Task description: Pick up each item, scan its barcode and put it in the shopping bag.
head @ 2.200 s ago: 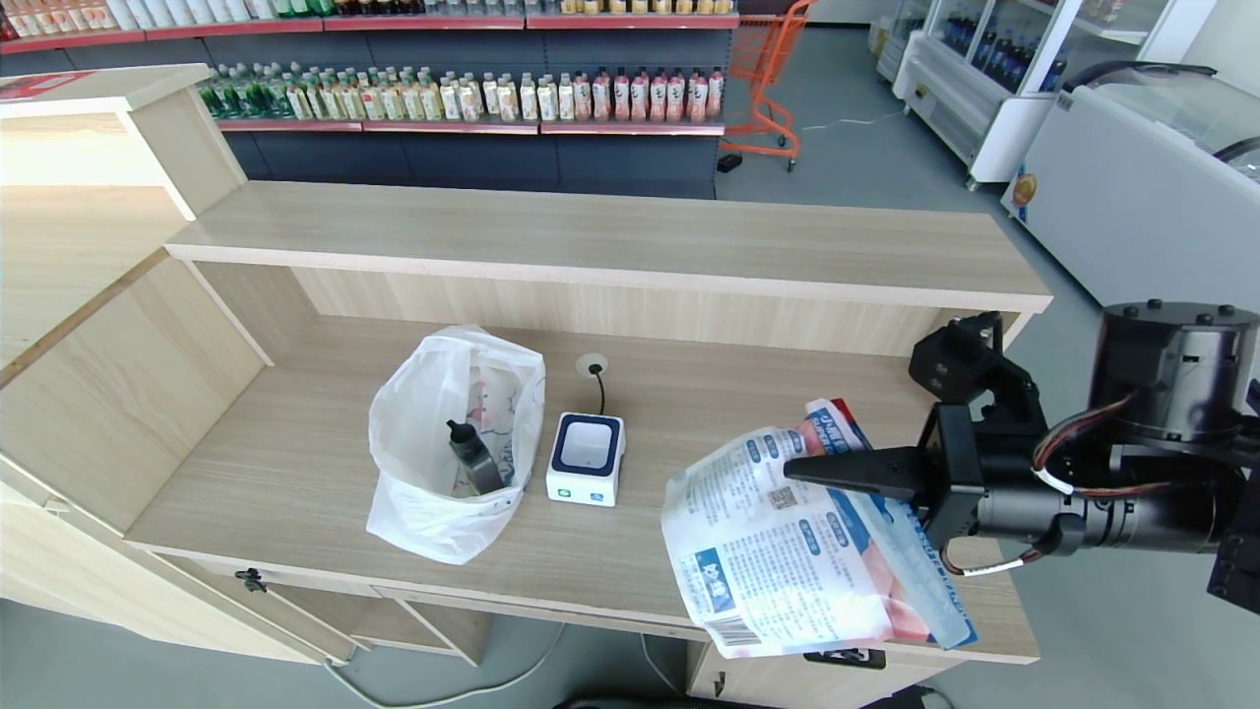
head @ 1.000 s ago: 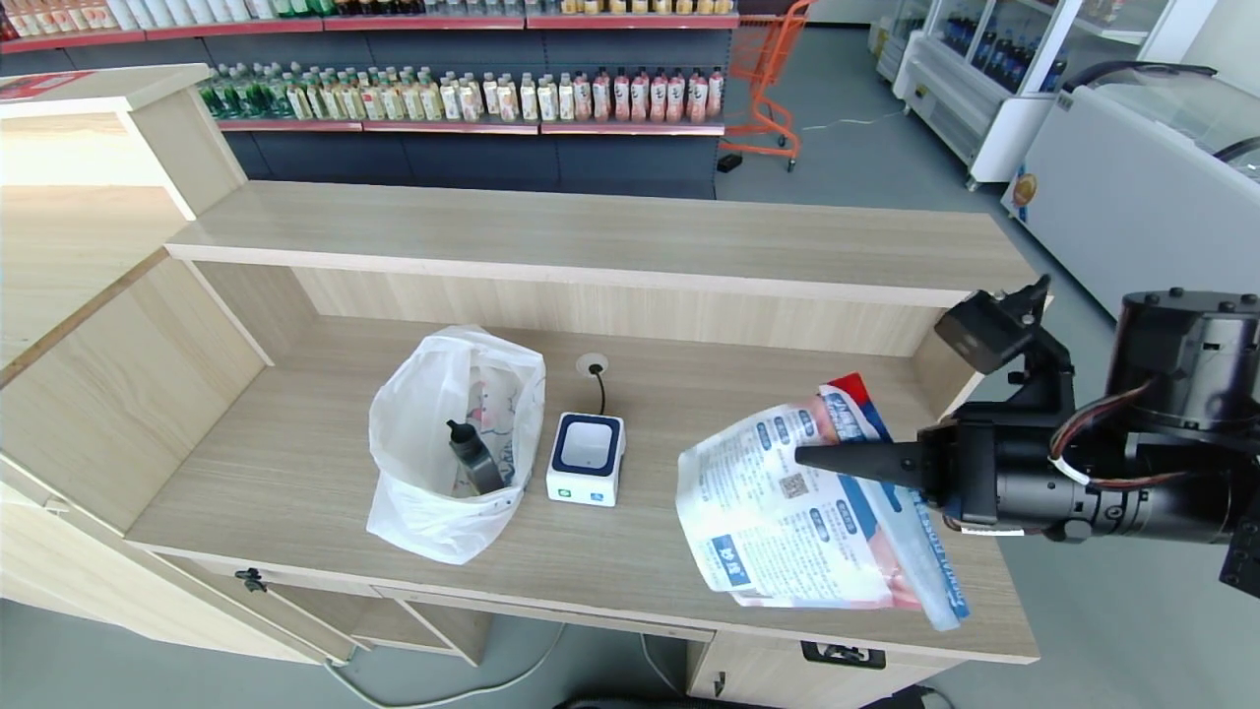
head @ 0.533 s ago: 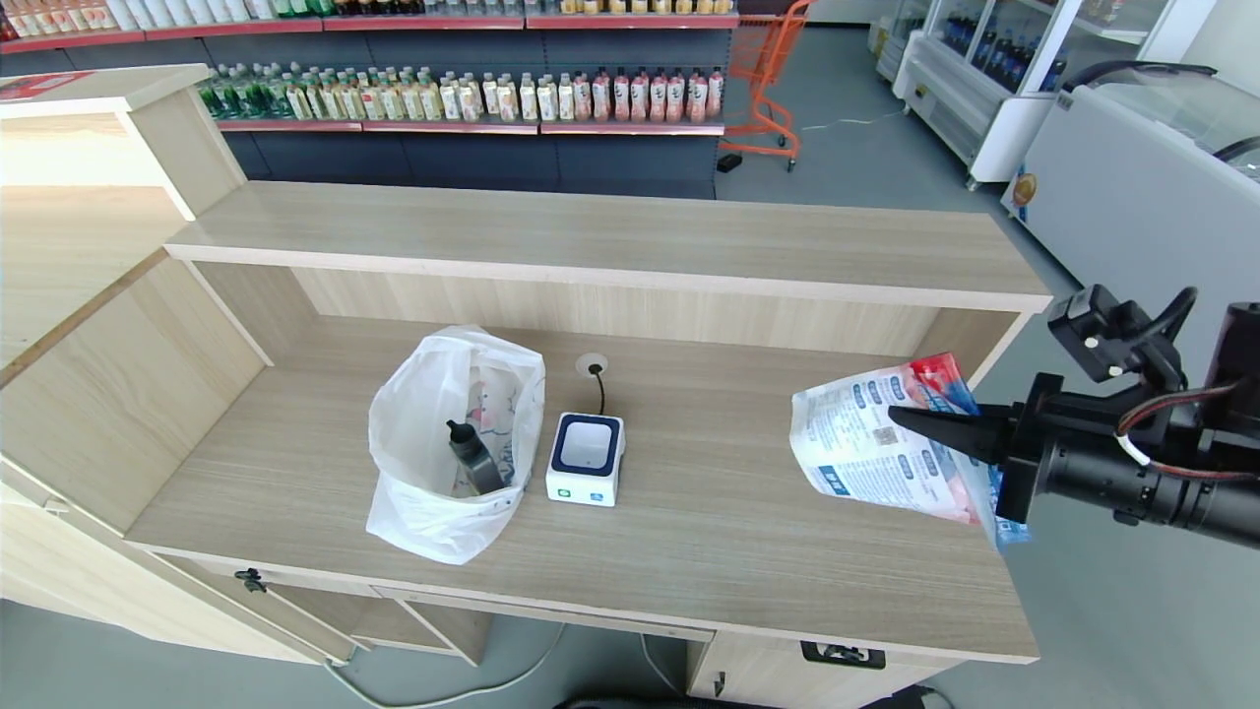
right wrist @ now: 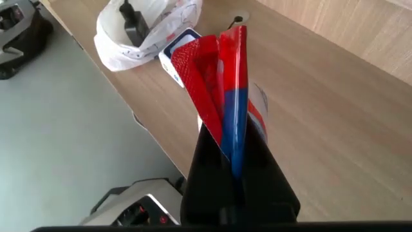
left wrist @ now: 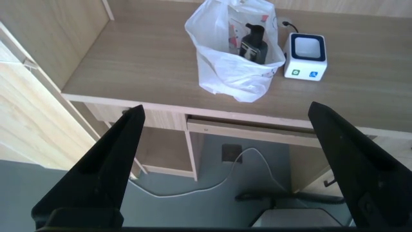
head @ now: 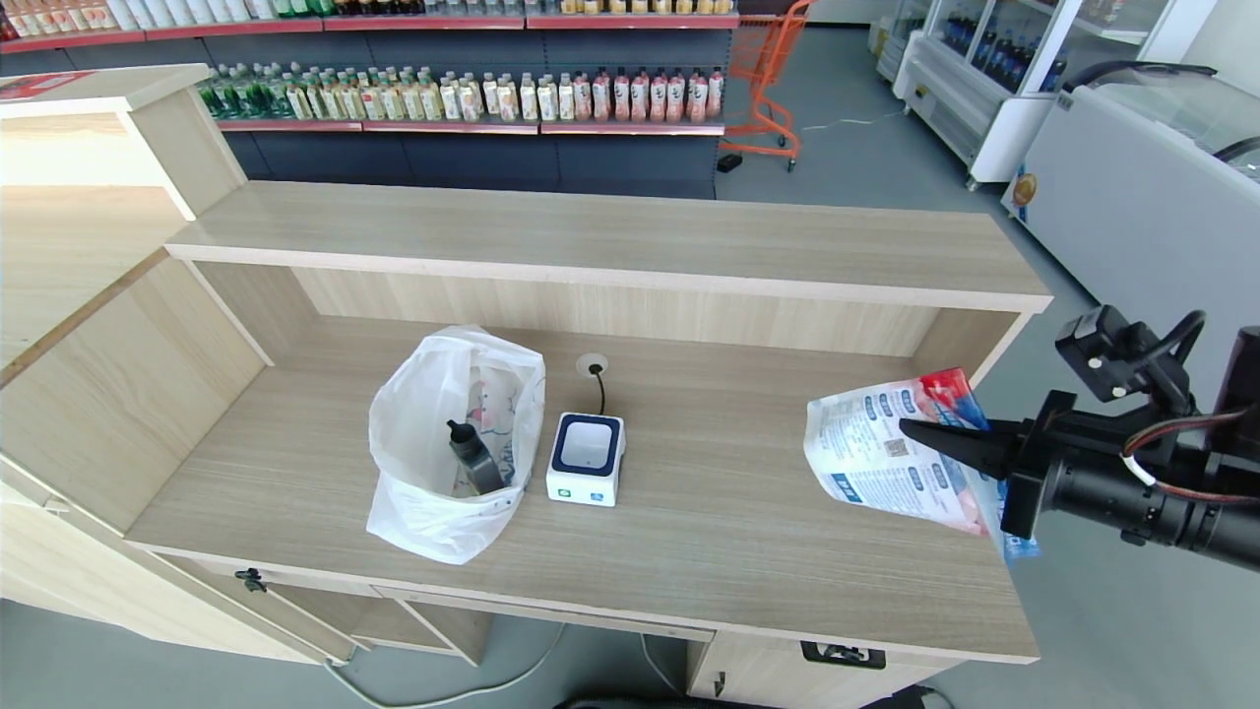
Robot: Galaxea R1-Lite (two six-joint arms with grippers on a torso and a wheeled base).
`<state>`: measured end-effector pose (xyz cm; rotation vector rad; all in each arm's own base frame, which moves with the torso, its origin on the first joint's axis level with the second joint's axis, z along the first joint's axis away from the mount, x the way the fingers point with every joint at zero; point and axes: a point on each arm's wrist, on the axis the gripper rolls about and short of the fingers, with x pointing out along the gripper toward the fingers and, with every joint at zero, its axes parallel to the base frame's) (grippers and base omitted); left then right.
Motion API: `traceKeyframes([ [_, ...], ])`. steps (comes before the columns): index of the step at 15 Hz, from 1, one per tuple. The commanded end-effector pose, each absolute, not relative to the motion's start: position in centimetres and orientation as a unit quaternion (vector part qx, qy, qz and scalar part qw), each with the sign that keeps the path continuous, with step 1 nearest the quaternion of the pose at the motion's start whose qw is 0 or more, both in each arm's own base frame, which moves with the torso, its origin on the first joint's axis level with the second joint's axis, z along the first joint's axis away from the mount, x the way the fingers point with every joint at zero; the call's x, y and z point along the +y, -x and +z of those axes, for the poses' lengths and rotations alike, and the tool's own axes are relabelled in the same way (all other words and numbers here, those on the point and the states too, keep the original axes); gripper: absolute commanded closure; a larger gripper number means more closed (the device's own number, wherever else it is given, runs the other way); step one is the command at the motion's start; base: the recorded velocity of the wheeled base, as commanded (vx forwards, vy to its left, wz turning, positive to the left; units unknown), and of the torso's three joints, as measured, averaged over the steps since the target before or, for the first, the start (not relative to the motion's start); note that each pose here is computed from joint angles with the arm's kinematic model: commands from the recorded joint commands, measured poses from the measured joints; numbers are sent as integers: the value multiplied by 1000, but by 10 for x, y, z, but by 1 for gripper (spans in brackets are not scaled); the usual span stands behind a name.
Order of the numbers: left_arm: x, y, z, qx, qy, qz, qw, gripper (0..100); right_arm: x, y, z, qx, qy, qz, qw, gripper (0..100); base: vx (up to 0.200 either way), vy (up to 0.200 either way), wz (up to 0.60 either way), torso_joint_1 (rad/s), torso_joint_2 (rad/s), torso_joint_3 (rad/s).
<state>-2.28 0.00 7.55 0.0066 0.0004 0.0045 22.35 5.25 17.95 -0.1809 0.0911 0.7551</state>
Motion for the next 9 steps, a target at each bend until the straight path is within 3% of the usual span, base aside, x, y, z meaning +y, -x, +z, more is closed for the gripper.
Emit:
traceKeyframes([
  [1, 0, 23, 75, 0, -3, 3, 1000, 0, 53, -221, 183, 41, 77, 370, 925, 100, 0, 200, 0, -2, 2, -2],
  [9, 0, 23, 75, 0, -4, 3, 1000, 0, 58, -241, 189, 49, 38, 372, 926, 100, 0, 200, 0, 1, 3, 2],
])
